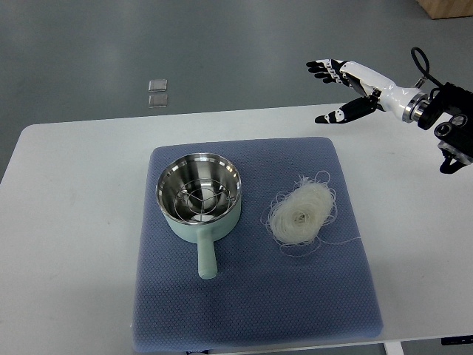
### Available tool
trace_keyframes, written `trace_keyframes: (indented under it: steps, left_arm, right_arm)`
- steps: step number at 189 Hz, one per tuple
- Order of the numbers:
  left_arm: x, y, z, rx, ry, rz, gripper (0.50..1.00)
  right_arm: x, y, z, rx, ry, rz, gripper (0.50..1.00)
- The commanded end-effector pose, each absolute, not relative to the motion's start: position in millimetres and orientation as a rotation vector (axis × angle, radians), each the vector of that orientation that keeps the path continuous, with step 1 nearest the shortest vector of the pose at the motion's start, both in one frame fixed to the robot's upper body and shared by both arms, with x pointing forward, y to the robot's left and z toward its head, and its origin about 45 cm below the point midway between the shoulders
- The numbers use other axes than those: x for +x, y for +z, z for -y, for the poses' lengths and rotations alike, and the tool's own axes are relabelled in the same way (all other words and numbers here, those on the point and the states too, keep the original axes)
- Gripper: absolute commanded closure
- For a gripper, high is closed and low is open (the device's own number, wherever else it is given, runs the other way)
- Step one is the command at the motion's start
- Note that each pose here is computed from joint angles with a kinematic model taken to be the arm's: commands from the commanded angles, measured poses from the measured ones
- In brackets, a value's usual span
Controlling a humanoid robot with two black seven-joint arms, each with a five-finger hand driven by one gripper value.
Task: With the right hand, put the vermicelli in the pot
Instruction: 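Move the right hand over the white vermicelli bundle, fingers open, then lower the right hand and close fingers around the vermicelli bundle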
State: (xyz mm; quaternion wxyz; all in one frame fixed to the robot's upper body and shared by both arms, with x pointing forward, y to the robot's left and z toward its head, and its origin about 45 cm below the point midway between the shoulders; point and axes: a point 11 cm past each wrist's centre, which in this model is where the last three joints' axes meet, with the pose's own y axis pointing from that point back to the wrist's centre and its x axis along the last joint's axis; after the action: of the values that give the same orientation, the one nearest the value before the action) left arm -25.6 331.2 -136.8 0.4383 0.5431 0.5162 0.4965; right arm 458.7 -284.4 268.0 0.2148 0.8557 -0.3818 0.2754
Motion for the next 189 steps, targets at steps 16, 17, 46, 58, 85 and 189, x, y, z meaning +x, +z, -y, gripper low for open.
trace_keyframes:
  steps: [16, 17, 46, 58, 85, 189]
  left_arm:
    - [-25, -137, -331, 1.348, 1.236, -1.283, 0.500]
    - [-25, -137, -331, 1.348, 1.236, -1.283, 0.500]
    - [-26, -137, -331, 1.350, 1.234, -1.284, 0.500]
    - [-26, -137, -331, 1.350, 1.234, -1.284, 0.500]
    - [-26, -137, -331, 1.350, 1.234, -1.284, 0.500]
    - [-26, -137, -331, 1.351, 1.233, -1.283, 0.500]
  right_arm:
    - [441, 291, 278, 2.295, 0.918, 0.683, 0.572]
    - [441, 291, 278, 2.294, 0.918, 0.683, 0.572]
    - [423, 295, 269, 2.227, 0.973, 0.426, 0.572]
    - [415, 293, 260, 2.210, 0.993, 0.332, 0.572]
    - [402, 275, 251, 2.153, 1.015, 0.190, 0.572]
    - [384, 230, 233, 2.171, 0.973, 0.104, 0.574]
